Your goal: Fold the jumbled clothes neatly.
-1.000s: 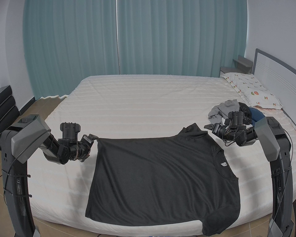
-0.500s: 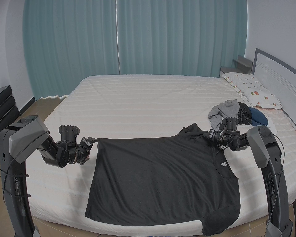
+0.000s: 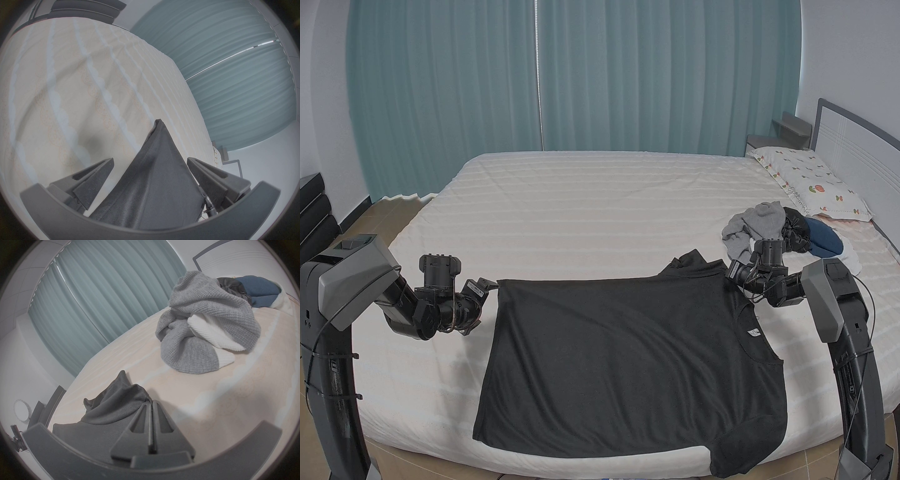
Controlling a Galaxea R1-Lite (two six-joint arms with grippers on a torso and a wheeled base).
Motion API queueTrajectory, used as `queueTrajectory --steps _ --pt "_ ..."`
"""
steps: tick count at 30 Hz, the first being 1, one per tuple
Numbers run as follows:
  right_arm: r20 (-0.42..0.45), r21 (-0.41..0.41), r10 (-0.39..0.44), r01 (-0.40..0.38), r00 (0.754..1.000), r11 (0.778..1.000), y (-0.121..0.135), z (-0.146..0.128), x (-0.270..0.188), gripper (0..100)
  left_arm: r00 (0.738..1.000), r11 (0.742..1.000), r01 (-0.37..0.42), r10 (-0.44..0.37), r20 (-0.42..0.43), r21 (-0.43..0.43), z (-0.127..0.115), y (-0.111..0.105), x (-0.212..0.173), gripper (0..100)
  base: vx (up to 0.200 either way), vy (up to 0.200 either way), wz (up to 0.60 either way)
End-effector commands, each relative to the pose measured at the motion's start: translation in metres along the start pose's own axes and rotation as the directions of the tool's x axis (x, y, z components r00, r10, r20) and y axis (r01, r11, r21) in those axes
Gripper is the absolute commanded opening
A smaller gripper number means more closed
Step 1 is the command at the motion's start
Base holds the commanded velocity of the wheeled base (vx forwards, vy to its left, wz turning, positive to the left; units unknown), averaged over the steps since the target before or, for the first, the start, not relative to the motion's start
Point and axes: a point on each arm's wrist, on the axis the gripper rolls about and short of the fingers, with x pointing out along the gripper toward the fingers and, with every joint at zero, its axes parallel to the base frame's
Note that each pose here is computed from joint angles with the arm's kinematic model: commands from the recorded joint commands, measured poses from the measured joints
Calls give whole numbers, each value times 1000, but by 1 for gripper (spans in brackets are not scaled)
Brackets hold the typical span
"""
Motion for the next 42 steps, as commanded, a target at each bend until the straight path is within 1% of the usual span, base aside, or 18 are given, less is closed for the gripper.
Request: queueTrajectory --steps 1,8,18,19,23,25,26,27,28,30,32,33,36,39,41,42 --pt "15 4 -6 6 1000 1000 -5 2 0 0 1000 1000 0 0 -1 0 -1 0 0 100 0 0 0" --pt "61 2 -1 1 998 1000 -9 9 -1 0 1000 1000 -1 1 -2 0 -1 0 0 100 0 0 0" --pt "61 2 -5 5 998 1000 -9 6 0 0 1000 1000 -2 2 -2 2 -1 0 0 100 0 0 0" --pt "61 2 -5 5 998 1000 -9 6 0 100 1000 1000 -2 2 -2 2 -1 0 -1 100 0 0 0" --pt "66 5 -11 11 998 1000 -8 5 1 100 1000 1000 -9 9 -10 5 -4 2 -1 100 0 0 0" --pt "100 15 -24 23 995 1000 -4 11 -2 100 1000 1000 -18 18 -19 7 -7 5 -3 100 0 0 0" --pt "126 35 -28 23 992 999 -1 18 -5 100 1000 1000 -19 20 -20 9 -7 5 -5 100 0 0 0" --pt "134 45 -29 23 991 999 0 19 -7 100 1000 1000 -18 18 -19 9 -7 4 -8 100 0 0 0" --pt "143 74 -24 13 989 997 6 26 -17 100 1000 1000 -16 16 -19 9 -7 2 -14 100 0 0 0" --pt "130 111 -24 10 991 994 10 30 -39 100 1000 1000 -7 7 -14 10 -6 -2 -24 100 0 0 0" --pt "106 117 -11 -2 994 993 15 29 -64 100 1000 1000 -2 2 -13 13 -7 -4 -35 100 0 0 0" --pt "94 119 14 -25 995 993 19 28 -80 100 1000 1000 -2 2 -13 15 -7 -4 -44 100 0 0 0" --pt "63 118 46 -53 997 992 24 20 -114 100 999 1000 -2 2 -35 19 -12 -1 -62 100 0 0 0" --pt "27 124 45 -48 999 991 28 6 -150 100 996 999 52 -51 -78 13 -15 2 -85 100 0 0 0" --pt "4 150 52 -52 999 987 30 -1 -175 100 992 997 70 -68 -102 14 -21 9 -100 100 0 0 0" --pt "-11 175 72 -69 997 982 35 -6 -188 100 992 998 69 -67 -107 15 -25 12 -106 100 0 0 0"
